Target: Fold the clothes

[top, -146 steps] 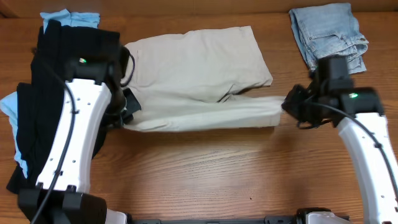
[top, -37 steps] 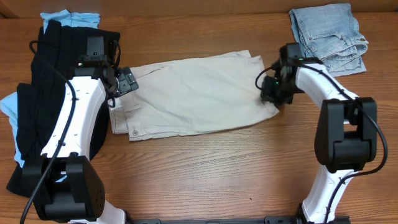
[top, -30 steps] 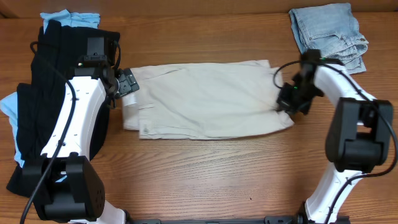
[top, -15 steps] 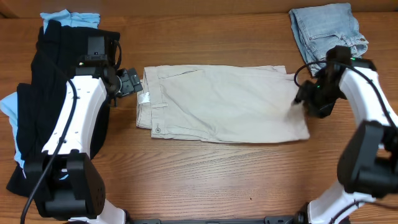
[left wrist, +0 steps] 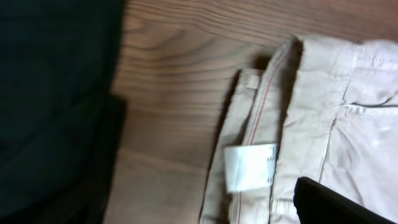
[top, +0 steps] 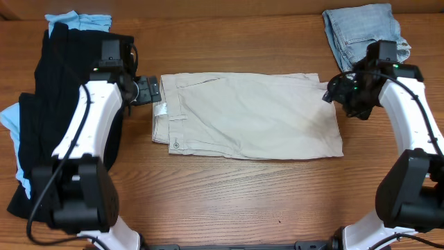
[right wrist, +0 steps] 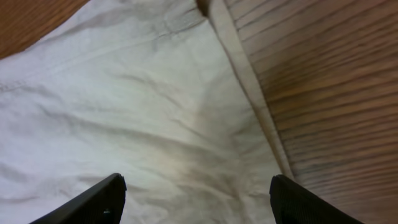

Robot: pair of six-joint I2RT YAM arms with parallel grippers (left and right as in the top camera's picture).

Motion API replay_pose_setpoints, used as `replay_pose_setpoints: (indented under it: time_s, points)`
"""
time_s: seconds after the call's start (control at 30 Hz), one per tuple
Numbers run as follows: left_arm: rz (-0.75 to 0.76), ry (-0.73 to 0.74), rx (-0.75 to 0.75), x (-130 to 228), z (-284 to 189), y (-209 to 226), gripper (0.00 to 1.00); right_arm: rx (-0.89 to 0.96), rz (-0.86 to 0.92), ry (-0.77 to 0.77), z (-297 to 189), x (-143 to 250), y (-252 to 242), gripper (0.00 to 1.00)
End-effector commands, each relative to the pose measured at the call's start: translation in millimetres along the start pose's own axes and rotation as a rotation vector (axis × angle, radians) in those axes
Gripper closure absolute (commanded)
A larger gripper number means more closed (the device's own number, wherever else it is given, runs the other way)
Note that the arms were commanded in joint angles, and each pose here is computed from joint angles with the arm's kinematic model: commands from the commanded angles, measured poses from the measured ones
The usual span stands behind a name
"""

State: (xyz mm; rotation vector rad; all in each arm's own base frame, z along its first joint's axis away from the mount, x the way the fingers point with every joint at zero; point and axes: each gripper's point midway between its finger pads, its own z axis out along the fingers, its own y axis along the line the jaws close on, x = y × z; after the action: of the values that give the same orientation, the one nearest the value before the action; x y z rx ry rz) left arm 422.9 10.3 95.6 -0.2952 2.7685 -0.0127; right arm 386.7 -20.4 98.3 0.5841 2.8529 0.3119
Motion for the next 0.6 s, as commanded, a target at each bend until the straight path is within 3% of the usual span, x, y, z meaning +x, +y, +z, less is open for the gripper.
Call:
replay_pose_setpoints:
  time_s: [0.0, 0.17, 0.57]
  points:
    - [0.140, 0.063, 0.127, 10, 28, -20, 0.00, 0.001, -0.024, 0.018, 9, 10, 3, 0.22]
    - [0.285, 0.061, 0.337, 14, 42, -55, 0.00, 0.004, -0.027, 0.031, 25, 21, -2, 0.23]
    - [0.321, 0.147, 0.334, 34, 74, -51, 0.00, 0.019, -0.033, -0.005, 49, 25, -12, 0.23]
